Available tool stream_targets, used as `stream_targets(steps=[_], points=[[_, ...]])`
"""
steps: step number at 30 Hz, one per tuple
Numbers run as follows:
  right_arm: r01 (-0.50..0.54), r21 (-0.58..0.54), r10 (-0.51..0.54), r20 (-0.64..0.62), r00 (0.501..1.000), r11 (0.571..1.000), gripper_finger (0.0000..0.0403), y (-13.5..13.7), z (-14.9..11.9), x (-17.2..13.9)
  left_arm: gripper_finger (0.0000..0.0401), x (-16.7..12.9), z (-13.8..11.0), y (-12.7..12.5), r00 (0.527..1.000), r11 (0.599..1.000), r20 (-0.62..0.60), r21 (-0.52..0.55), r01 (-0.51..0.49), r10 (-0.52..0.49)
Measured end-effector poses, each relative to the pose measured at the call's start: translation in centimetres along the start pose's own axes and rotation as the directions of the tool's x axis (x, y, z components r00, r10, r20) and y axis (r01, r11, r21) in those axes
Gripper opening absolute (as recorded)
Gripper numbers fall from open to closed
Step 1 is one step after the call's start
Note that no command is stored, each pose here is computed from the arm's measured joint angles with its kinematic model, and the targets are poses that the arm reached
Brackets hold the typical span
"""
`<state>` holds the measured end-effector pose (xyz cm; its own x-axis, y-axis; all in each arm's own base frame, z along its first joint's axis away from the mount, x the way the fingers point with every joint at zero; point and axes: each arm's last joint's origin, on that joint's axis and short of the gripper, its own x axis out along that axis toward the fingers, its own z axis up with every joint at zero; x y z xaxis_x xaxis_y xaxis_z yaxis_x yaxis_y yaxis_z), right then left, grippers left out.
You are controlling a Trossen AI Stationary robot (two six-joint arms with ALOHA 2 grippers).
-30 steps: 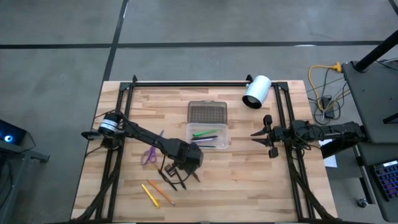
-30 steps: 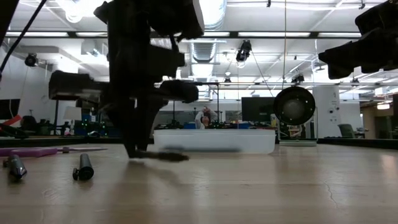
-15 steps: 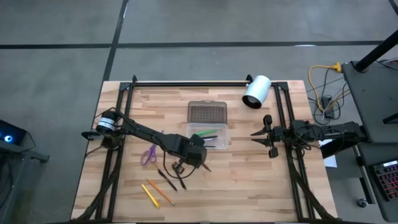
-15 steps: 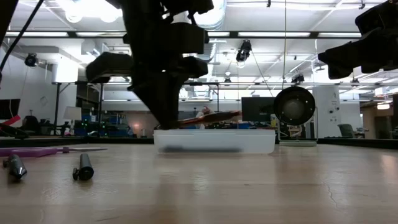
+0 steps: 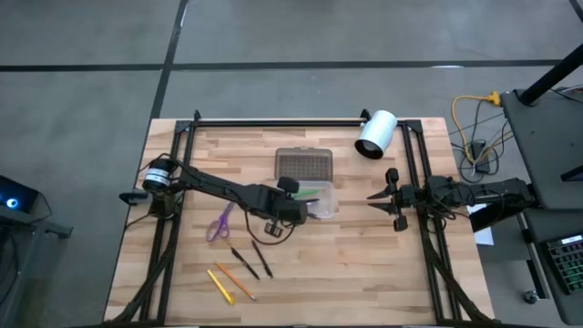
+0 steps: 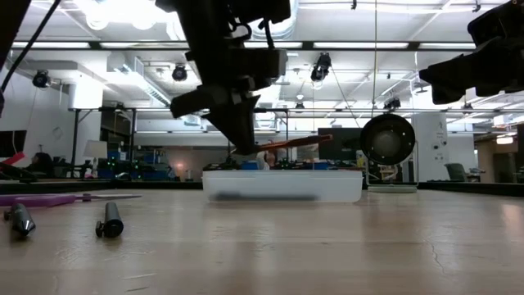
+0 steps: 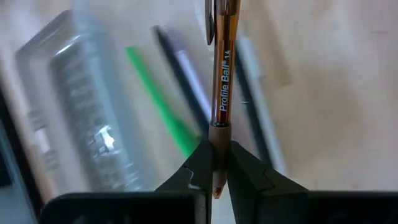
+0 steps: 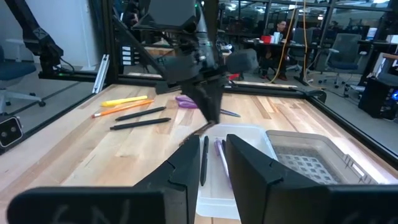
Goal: Pick & place school supplies into a supply box
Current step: Put the brown pen into the white and black supply box
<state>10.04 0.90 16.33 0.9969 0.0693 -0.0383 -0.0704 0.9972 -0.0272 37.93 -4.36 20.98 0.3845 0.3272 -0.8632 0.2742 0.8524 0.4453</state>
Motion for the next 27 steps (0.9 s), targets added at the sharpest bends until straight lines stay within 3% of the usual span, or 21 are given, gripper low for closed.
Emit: stream_targets(steps=[7, 19, 27], points=[[0.0, 0.0, 0.0, 0.0, 1.0, 1.0, 0.0082, 0.0, 0.0, 0.0, 0.0011, 0.7, -0.3, 1.3, 0.997, 0.991, -0.025, -0.113, -0.077, 0.075], [-0.001, 0.0, 0.001, 0.0, 1.0, 1.0, 0.0073, 0.0, 0.0, 0.0, 0.0011, 1.3, -0.7, 2.2, 0.989, 0.979, -0.043, -0.143, -0.147, 0.143], [-0.001, 0.0, 0.001, 0.0, 1.0, 1.0, 0.0071, 0.0, 0.0, 0.0, 0.0047, 1.6, -1.0, 2.3, 0.988, 0.978, -0.056, -0.145, -0.148, 0.141]])
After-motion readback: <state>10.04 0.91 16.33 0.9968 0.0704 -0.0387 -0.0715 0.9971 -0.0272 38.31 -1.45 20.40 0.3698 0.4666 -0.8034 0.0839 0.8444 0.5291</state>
